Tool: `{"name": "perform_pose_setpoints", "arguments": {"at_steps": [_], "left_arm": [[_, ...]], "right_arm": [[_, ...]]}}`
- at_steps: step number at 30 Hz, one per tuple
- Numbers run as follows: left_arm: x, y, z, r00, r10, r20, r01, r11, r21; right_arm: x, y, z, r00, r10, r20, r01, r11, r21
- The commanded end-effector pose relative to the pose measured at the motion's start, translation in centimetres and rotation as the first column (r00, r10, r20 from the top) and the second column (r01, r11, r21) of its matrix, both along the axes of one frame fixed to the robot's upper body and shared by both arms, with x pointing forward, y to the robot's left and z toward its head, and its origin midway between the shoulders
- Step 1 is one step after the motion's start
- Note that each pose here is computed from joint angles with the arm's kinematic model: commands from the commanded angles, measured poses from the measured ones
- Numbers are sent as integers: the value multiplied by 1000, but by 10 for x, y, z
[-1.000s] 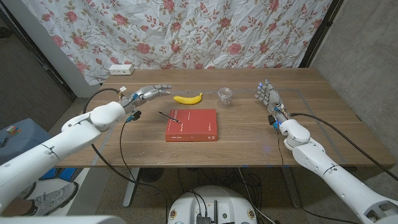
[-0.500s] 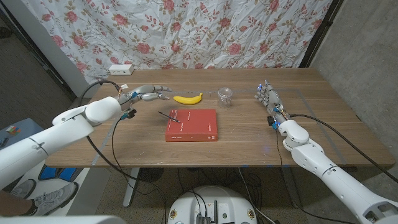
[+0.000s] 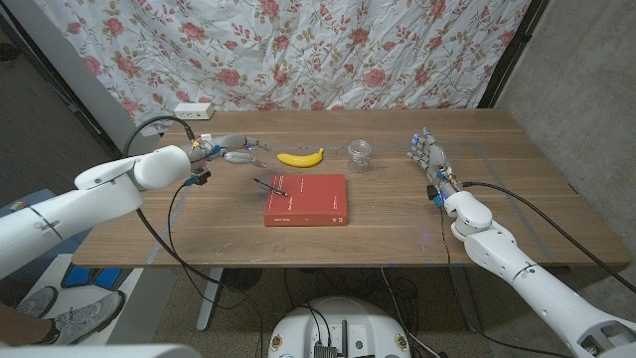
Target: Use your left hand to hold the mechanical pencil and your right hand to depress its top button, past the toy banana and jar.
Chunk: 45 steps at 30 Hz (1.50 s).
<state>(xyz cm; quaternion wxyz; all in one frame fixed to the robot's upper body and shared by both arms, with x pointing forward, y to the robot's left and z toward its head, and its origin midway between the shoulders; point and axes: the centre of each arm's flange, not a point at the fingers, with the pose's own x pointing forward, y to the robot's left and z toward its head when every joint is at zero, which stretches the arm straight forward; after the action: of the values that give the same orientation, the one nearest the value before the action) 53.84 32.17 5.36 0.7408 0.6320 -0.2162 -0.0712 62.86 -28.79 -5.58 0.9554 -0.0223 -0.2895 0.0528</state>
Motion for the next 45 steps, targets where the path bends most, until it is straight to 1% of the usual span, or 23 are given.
{"name": "perform_pose_setpoints", "arguments": {"at_steps": [1, 5, 8, 13, 17, 20, 23, 26, 29, 38, 42, 45], "left_arm": [[-8, 1, 12, 996, 82, 19, -84, 984, 159], [-6, -2, 16, 996, 93, 13, -94, 968, 232], [-5, -2, 17, 996, 91, 10, -90, 963, 255], [-5, -3, 19, 995, 96, 5, -92, 941, 326], [-5, -2, 21, 994, 103, 21, -104, 928, 358], [-4, -3, 21, 993, 113, 41, -120, 910, 398], [-3, -4, 20, 993, 106, 46, -116, 904, 412], [-1, -6, 18, 993, 105, 52, -117, 890, 442], [3, -6, 17, 994, 107, 28, -108, 887, 449], [6, -11, 11, 992, 113, 56, -126, 867, 482], [10, -14, 7, 991, 122, 49, -130, 857, 499], [12, -17, 3, 990, 125, 57, -137, 845, 516]], "right_arm": [[2, 0, 1, 1000, -9, -2, 9, 1000, 0], [2, -1, 1, 1000, -14, 3, 14, 1000, 4], [2, -2, 1, 1000, -19, 2, 19, 1000, 9], [1, -5, 0, 1000, -28, 0, 28, 1000, 7], [0, -6, 0, 999, -35, -1, 35, 999, 5], [0, -6, 0, 999, -38, -2, 38, 999, 9], [0, -7, 0, 999, -41, -5, 41, 999, 6], [0, -7, 0, 999, -42, -7, 42, 999, 8], [1, -7, 0, 999, -45, -8, 45, 999, 2], [0, -9, 1, 998, -56, -9, 55, 998, -1], [-1, -11, 0, 998, -61, -9, 61, 998, 0], [-1, -12, -1, 998, -62, -9, 62, 998, 5]]}}
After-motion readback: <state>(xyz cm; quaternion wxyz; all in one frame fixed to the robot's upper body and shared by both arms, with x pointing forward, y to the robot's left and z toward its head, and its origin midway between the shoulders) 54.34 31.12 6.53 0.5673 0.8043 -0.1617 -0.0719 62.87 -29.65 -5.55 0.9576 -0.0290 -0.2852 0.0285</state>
